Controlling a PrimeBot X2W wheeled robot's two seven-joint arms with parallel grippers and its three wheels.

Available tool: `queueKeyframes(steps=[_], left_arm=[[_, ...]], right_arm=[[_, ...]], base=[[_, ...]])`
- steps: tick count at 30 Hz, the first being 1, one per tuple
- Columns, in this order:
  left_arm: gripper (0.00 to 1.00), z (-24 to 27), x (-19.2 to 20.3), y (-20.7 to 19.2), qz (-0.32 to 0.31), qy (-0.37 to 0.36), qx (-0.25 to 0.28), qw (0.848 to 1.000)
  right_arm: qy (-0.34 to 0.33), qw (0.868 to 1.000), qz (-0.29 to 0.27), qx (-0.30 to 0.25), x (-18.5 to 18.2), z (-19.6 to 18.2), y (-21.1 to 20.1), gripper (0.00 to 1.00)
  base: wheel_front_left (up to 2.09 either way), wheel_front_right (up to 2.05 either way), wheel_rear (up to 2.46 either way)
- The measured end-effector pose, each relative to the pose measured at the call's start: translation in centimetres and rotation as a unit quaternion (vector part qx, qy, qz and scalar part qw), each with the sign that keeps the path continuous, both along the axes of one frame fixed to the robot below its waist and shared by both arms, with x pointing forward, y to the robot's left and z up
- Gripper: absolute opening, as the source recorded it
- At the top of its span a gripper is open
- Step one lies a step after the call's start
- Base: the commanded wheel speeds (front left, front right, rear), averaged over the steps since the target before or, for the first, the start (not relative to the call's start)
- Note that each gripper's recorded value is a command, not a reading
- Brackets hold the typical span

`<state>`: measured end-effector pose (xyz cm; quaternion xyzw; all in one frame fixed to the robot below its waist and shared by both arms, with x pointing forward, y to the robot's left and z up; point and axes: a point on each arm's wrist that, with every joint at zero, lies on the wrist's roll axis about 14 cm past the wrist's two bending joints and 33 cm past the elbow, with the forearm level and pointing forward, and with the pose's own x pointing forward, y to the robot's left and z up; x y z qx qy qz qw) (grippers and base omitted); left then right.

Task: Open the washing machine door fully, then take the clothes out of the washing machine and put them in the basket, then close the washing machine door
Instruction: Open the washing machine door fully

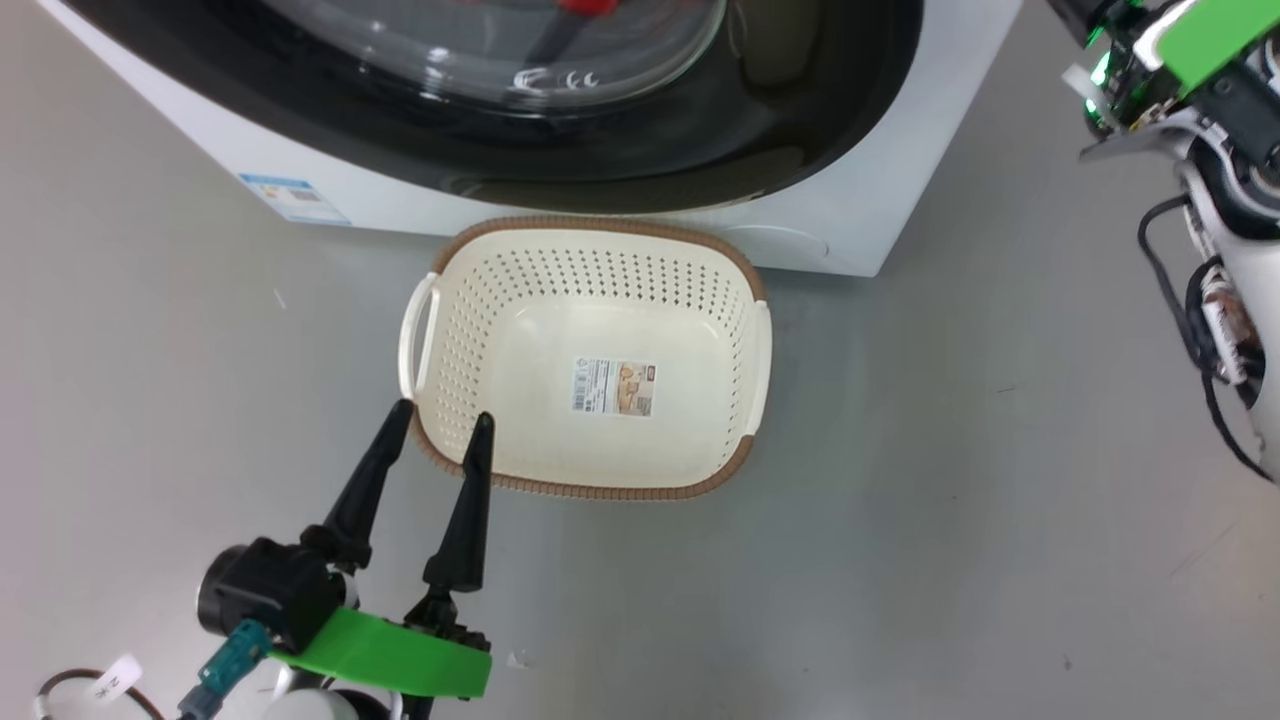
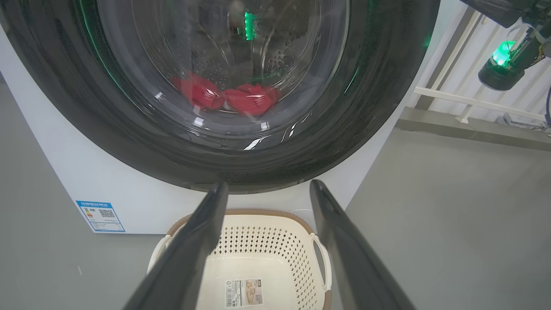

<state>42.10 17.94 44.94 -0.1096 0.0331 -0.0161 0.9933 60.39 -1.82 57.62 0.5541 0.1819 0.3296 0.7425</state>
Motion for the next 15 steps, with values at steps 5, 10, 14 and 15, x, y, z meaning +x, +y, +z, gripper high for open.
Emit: queueKeyframes(steps=[5, 10, 14, 15], left_arm=[[1.0, -0.5, 0.0, 0.1, 0.001, 0.008, 0.001, 1.0], [1.0, -0.5, 0.3, 0.4, 0.004, 0.006, 0.001, 1.0], [1.0, -0.8, 0.1, 0.6, 0.009, 0.011, -0.001, 1.0], [1.0, -0.9, 0.1, 0.6, 0.009, 0.012, -0.002, 1.0]], right_arm=[[0.029, 0.999, 0.032, 0.002, 0.4, -1.4, 1.0, 0.0], [0.053, 0.997, 0.062, 0.0, 0.8, -2.5, 2.1, 0.0], [0.057, 0.996, 0.068, -0.001, 1.5, -2.6, 2.4, 0.0], [0.058, 0.996, 0.069, -0.001, 1.6, -2.7, 2.4, 0.0]], base=[[0.0, 0.0, 0.0], [0.0, 0.0, 0.0], [0.0, 0.0, 0.0], [0.0, 0.0, 0.0]])
